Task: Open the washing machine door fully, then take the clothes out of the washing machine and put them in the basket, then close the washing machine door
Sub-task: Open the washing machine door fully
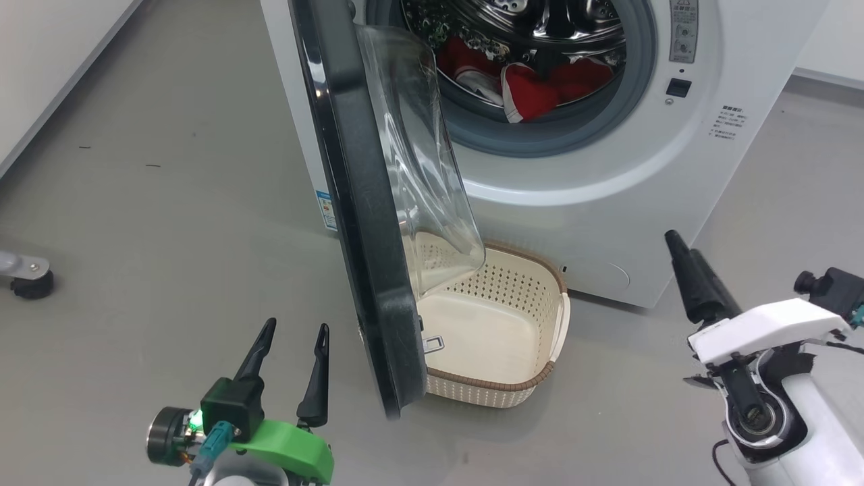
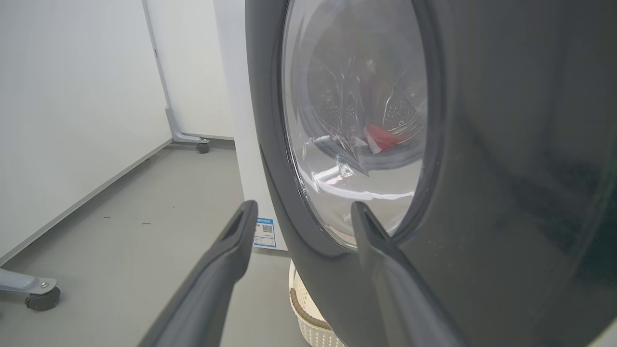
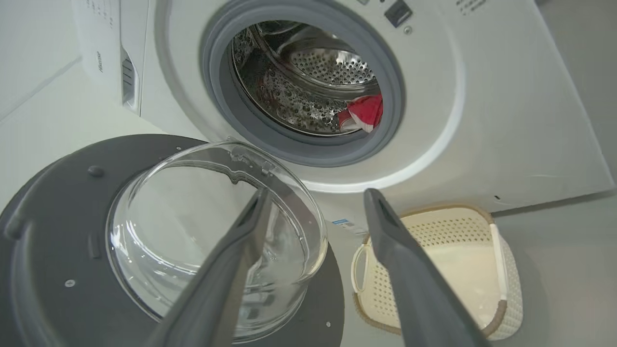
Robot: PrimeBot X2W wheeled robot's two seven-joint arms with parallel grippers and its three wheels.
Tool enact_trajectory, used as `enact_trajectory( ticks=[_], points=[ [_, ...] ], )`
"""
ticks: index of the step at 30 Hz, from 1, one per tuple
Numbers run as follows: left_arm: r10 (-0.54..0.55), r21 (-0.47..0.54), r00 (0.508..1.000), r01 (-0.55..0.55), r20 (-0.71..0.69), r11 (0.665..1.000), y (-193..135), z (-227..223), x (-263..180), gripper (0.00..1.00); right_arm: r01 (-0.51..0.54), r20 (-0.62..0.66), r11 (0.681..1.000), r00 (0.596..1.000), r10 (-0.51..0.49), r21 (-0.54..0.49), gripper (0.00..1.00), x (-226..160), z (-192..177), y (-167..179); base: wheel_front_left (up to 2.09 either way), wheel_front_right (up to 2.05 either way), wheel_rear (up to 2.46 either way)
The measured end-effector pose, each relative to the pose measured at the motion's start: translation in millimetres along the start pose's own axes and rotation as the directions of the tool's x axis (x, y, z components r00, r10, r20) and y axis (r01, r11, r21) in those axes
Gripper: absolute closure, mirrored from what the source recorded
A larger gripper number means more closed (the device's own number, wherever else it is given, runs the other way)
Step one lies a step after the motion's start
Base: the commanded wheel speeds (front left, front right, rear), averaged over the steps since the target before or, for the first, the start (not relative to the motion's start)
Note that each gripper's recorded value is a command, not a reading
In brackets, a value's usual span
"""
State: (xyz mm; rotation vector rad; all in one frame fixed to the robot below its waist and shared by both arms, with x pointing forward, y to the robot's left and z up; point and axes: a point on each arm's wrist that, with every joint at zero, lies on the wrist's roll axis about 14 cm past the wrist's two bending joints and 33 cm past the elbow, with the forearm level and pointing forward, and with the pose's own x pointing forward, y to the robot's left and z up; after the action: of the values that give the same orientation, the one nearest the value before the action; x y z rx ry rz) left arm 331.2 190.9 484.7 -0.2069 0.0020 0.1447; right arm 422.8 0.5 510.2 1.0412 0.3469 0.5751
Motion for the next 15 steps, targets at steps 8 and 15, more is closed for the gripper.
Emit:
enact_trajectory(
  ticks=[8,15],
  points=[
    [-0.004,0.001,1.0,0.004,-0.007,1.0,-1.3,-2.3,0.6,0.0,-0.032,0.105,0.84,0.989,0.105,-0.542,0.0,-12.4,32.0,4.1,0.0,0.0,0.0],
    [-0.004,0.001,1.0,0.004,-0.011,1.0,-1.2,-3.5,0.1,0.0,0.006,0.065,0.695,0.996,0.058,-0.719,0.0,-15.1,20.4,-7.0,0.0,0.0,0.0]
  ],
)
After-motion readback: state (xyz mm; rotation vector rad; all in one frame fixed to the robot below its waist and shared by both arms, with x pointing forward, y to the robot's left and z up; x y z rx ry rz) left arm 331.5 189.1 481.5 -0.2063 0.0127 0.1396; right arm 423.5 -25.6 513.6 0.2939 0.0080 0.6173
